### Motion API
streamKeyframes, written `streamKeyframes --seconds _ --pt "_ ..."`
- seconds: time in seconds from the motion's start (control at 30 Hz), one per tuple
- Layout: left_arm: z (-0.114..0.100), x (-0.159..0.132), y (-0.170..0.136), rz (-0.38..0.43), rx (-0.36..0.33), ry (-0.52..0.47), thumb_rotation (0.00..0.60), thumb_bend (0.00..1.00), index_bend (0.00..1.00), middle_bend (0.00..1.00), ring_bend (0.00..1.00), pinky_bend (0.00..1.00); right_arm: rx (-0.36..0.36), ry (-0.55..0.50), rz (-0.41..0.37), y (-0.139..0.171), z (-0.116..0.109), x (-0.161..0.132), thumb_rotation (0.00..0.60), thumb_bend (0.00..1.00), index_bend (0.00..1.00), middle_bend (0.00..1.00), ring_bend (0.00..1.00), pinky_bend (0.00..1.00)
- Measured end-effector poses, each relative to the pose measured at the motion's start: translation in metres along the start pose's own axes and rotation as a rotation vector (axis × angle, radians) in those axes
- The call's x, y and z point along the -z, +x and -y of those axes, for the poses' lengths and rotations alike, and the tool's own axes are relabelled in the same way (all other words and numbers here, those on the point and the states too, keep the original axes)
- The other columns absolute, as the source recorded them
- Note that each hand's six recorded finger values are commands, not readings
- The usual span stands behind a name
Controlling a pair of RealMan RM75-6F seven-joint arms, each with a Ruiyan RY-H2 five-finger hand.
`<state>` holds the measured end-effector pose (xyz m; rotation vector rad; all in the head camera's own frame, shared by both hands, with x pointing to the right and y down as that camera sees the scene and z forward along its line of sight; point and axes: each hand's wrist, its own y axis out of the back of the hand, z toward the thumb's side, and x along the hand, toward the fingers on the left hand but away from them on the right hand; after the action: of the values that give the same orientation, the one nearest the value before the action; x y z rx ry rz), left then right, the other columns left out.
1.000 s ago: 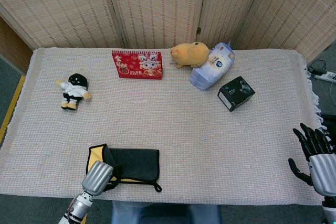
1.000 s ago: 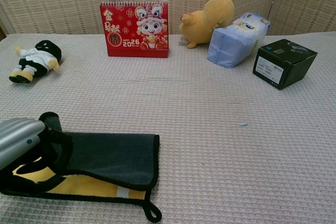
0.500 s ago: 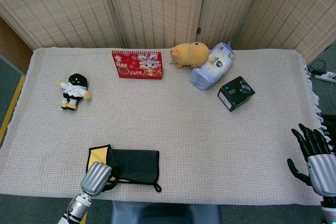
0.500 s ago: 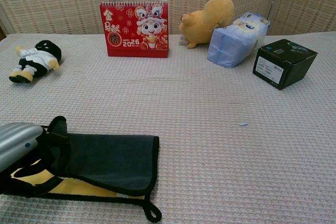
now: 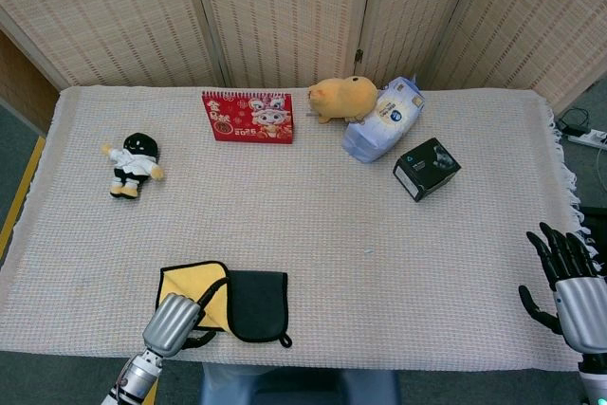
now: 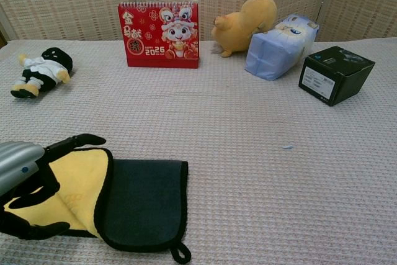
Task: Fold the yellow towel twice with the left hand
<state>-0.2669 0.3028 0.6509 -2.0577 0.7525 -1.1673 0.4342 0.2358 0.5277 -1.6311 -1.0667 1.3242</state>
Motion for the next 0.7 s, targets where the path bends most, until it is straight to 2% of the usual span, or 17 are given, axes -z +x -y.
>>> streamKeyframes --seconds 0.17,0.33,0.53,0.7 --pt "-0.021 0.001 0.009 0.009 -0.065 -0.001 0.6 0.54 0.34 1.0 1.0 1.0 -0.006 -0.004 -0.004 0.0 0.001 -0.001 0.6 0.45 0.0 0.0 0.0 0.0" --pt "-0.041 0.015 0.028 -0.007 -0.071 -0.001 0.6 0.59 0.44 1.0 1.0 1.0 -0.002 -0.004 -0.004 0.001 0.0 0.0 0.6 0.45 0.0 0.0 0.0 0.0" --pt "-0.051 0.037 0.054 -0.069 0.023 -0.05 0.6 0.6 0.46 1.0 1.0 1.0 -0.014 -0.001 0.006 -0.002 0.003 0.002 0.6 0.45 0.0 0.0 0.0 0.0" --pt "-0.042 0.043 0.069 -0.087 0.187 -0.091 0.6 0.6 0.38 1.0 1.0 1.0 -0.018 -0.001 0.014 -0.004 0.004 0.003 0.6 0.45 0.0 0.0 0.0 0.0"
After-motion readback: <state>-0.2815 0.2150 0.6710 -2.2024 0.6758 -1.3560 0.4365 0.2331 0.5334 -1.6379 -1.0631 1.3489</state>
